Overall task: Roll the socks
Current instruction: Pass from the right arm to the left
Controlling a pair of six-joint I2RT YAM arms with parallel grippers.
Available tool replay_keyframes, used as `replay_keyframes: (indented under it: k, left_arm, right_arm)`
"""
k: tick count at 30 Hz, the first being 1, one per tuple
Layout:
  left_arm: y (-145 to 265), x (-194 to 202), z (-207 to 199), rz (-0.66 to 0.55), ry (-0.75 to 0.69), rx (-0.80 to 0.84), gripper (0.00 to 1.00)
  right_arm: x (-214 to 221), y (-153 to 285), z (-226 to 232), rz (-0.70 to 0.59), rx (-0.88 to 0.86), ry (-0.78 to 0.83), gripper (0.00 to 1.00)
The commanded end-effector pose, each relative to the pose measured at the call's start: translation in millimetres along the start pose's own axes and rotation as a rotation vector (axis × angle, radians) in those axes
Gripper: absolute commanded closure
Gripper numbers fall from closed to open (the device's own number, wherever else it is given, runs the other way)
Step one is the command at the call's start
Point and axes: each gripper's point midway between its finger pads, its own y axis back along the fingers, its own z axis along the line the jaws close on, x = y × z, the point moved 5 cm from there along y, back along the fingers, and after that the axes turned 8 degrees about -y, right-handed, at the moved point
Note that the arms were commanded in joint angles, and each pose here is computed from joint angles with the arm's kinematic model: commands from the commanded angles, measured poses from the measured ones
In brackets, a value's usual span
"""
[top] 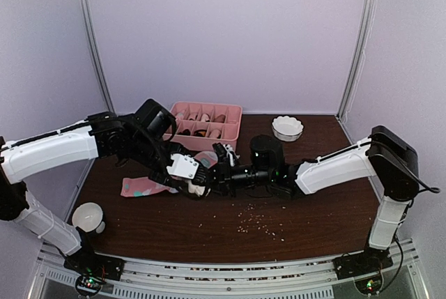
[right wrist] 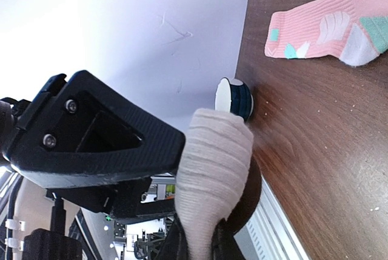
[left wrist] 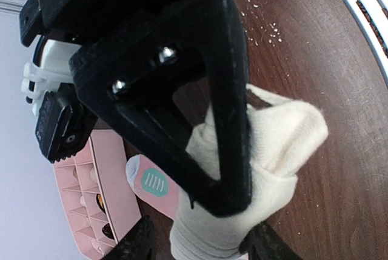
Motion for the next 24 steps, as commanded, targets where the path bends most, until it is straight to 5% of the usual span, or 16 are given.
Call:
replay_keyframes:
  k: [1,24]
  left_arm:
    - [6,0,14,0.017,-0.021,-0.097,0.47]
    - [0,6,2,0.038,-0.052,-0.085,0.51]
  right_arm:
    - [-3,3,32,-0.016,-0.194,-0.059,1.00]
    - [-8,2,47,-0.053,-0.356,-0.150,1.00]
